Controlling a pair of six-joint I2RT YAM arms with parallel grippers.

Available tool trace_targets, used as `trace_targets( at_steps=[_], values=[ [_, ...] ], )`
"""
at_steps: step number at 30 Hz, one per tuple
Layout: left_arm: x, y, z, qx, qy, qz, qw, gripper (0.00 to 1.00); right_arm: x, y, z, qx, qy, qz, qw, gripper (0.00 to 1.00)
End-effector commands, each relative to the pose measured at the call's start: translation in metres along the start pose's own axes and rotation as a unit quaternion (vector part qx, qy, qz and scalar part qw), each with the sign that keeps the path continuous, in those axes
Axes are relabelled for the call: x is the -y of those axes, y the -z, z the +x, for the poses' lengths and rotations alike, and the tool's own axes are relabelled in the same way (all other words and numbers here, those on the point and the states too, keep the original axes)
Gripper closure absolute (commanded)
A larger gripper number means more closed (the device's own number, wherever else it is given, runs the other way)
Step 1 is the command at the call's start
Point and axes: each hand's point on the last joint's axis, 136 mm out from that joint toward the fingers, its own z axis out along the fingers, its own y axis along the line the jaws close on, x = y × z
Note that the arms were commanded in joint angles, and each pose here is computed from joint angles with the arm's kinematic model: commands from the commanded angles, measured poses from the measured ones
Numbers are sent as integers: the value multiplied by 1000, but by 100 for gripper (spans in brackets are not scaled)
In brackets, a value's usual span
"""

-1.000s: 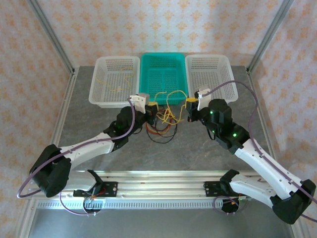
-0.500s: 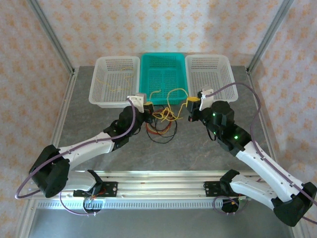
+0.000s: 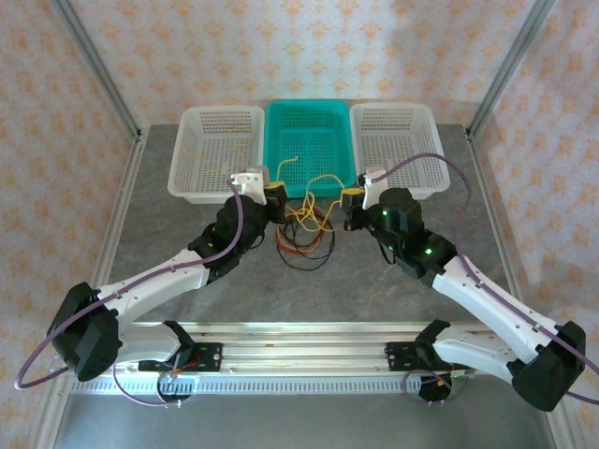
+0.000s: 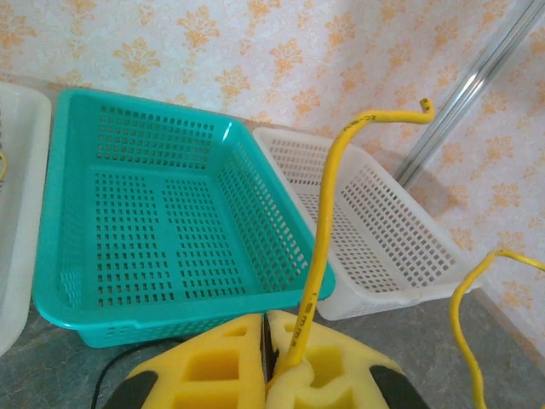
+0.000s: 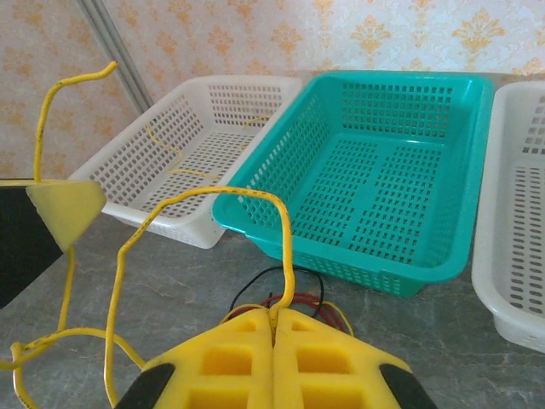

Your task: Untangle the cables

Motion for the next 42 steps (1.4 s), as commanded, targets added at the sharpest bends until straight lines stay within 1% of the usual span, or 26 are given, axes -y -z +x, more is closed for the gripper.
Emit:
trace_targets(
  at_steps=[1, 5, 9, 16, 21, 22, 24, 28, 37, 42],
  values=[
    [3, 9, -27, 37, 28, -5, 999, 100, -1, 0, -2, 13, -12, 1, 1000, 100],
    [-9, 12, -34, 50, 44, -38, 997, 100, -4, 8, -7, 34, -23, -12, 999, 100],
    [-12, 14, -38, 55, 51, -46, 996, 100, -4, 16, -14, 56, -34, -16, 998, 100],
    [-28, 11, -33, 43, 79, -87, 992, 100, -4, 34, -29, 111, -44, -30, 992, 100],
    [-36, 5, -27, 21, 83, -117, 989, 100, -13, 46, -39, 144, -37, -60, 987, 100],
    [-38, 3, -25, 18, 96, -122, 988, 100, -15, 48, -40, 148, -34, -65, 986, 100],
    [-39, 1, -22, 10, 96, -128, 987, 100, -21, 50, -42, 151, -26, -82, 985, 100],
    [-38, -4, -17, -1, 94, -127, 987, 100, -32, 52, -44, 154, -17, -111, 982, 100],
    [-30, -16, 1, -38, 82, -106, 990, 100, -39, 60, -62, 186, -15, -130, 974, 100],
    [-16, -21, 11, -63, 80, -69, 992, 100, -42, 56, -65, 186, -12, -133, 974, 100]
  ],
)
